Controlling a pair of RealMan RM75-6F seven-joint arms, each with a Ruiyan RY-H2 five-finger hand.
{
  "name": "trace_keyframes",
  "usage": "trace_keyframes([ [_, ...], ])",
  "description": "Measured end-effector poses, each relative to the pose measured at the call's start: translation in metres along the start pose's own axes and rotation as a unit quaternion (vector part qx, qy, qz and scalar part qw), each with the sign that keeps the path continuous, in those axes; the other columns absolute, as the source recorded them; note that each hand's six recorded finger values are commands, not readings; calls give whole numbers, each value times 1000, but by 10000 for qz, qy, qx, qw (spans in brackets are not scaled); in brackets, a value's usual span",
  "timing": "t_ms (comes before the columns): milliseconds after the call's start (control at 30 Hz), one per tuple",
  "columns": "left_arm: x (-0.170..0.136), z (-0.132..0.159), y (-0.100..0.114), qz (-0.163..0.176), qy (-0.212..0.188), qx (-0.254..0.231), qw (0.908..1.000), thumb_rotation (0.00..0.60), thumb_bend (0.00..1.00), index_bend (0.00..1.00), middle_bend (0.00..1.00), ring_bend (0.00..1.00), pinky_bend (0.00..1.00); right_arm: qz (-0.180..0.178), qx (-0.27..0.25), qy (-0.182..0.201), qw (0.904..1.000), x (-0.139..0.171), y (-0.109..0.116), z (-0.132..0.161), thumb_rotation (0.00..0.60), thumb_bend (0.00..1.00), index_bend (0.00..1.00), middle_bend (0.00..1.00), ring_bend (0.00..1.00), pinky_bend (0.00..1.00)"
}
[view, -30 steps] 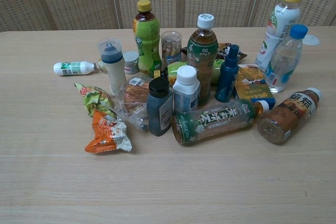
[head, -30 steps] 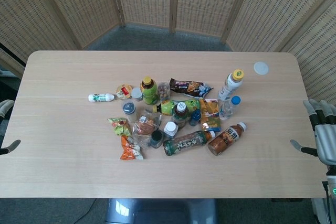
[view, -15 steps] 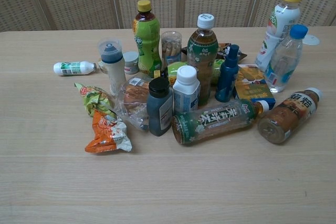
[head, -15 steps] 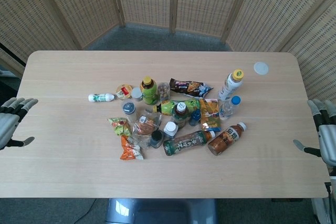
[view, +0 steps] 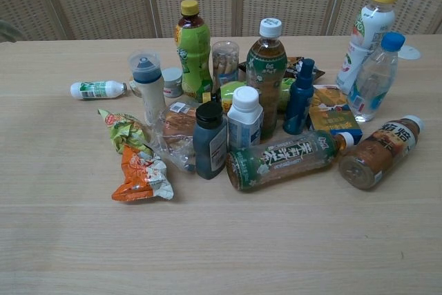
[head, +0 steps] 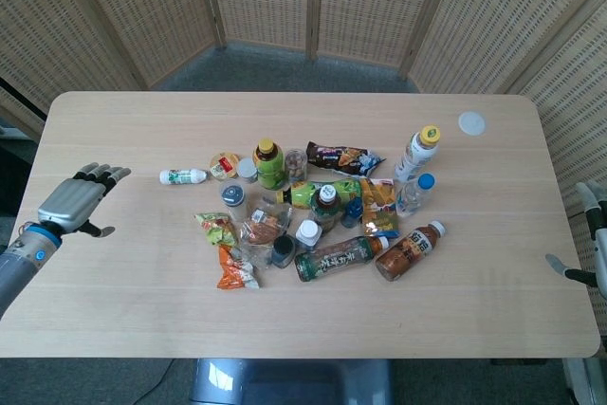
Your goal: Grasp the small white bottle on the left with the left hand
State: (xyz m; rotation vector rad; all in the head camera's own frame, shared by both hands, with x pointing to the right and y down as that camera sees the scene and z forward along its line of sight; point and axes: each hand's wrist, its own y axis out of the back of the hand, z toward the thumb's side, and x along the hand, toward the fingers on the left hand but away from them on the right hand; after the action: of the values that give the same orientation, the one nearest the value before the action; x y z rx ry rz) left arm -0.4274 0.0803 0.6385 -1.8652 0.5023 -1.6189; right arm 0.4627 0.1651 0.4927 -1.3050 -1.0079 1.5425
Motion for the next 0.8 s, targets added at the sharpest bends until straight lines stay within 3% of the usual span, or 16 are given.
trace_keyframes([
  [800, 115, 66, -34, -483, -158, -44, 9987, 600, 259, 0, 0, 0, 0, -107, 119, -423, 9990, 11, 11, -23, 515, 26, 0, 0, 0, 0],
])
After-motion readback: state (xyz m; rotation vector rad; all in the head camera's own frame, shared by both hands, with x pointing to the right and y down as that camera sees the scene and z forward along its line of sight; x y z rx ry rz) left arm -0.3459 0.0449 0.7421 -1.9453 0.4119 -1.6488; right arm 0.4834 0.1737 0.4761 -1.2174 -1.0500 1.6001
